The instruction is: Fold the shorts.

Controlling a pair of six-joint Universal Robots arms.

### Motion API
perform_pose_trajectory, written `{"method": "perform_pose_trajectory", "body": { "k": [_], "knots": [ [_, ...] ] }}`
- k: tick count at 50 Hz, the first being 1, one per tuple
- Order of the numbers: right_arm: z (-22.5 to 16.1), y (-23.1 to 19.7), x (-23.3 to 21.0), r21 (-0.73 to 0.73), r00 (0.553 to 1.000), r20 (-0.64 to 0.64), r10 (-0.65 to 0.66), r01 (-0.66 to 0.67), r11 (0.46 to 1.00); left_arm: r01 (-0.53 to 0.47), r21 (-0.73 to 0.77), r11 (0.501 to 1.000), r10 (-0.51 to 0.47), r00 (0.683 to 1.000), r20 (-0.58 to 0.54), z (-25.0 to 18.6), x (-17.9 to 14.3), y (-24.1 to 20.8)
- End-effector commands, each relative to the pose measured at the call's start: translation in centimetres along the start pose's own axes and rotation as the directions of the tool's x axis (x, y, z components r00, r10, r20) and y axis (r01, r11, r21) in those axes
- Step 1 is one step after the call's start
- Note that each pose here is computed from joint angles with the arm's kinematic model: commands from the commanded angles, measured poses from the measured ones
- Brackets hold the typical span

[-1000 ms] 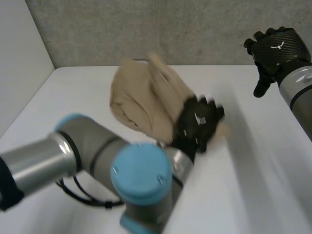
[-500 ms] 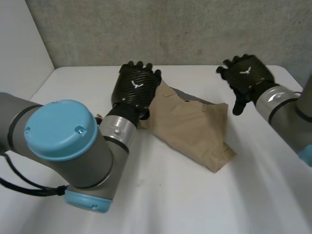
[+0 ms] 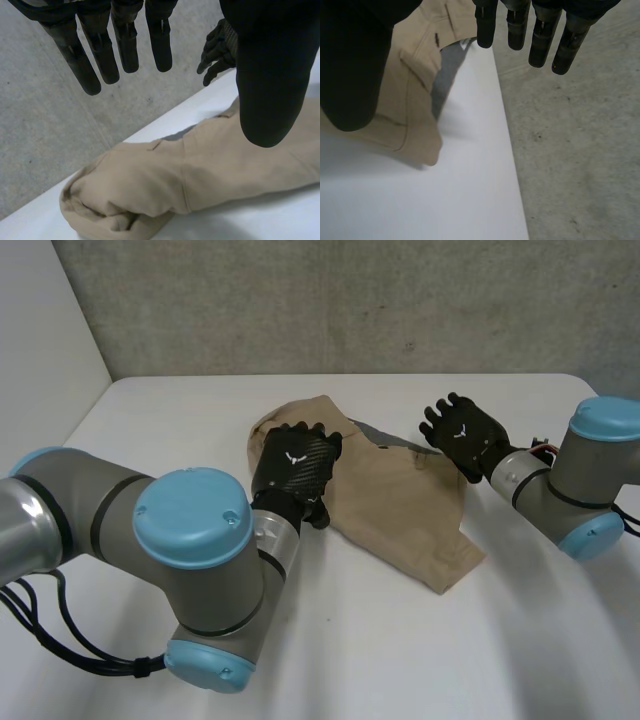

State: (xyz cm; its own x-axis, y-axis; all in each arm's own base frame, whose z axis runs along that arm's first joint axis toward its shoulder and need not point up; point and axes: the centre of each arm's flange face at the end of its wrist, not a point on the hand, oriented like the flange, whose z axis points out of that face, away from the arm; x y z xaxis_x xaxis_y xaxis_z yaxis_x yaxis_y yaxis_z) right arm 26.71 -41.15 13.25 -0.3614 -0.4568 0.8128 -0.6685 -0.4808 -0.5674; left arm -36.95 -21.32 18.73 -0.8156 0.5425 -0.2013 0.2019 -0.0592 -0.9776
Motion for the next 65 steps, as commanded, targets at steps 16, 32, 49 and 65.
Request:
{"method": "perform_pose_trajectory", "body": {
  "k": [16,32,49,65],
  "knots": [
    [0.7,1.9,-2.0,0.052,0.997,0.075,0.021,-0.025,0.998,-0.011,-0.045,0.999,0.011,1.000,0.001,-0.1,-0.2,1.2],
    [0.3,1.2,-2.9,0.072,0.993,0.114,0.031,-0.040,0.997,-0.015,-0.076,0.997,0.015,1.000,-0.005,-0.9,-0.3,1.7],
    [-3.3,-5.9,-0.7,0.132,0.959,0.241,0.147,-0.183,0.974,-0.005,-0.088,0.996,0.006,1.000,0.008,-1.3,-0.8,1.5],
    [-8.5,-16.2,1.7,0.151,0.852,0.243,0.463,-0.505,0.850,0.287,-0.195,0.938,-0.259,0.953,0.157,-2.4,-2.7,1.9]
  ]
}}
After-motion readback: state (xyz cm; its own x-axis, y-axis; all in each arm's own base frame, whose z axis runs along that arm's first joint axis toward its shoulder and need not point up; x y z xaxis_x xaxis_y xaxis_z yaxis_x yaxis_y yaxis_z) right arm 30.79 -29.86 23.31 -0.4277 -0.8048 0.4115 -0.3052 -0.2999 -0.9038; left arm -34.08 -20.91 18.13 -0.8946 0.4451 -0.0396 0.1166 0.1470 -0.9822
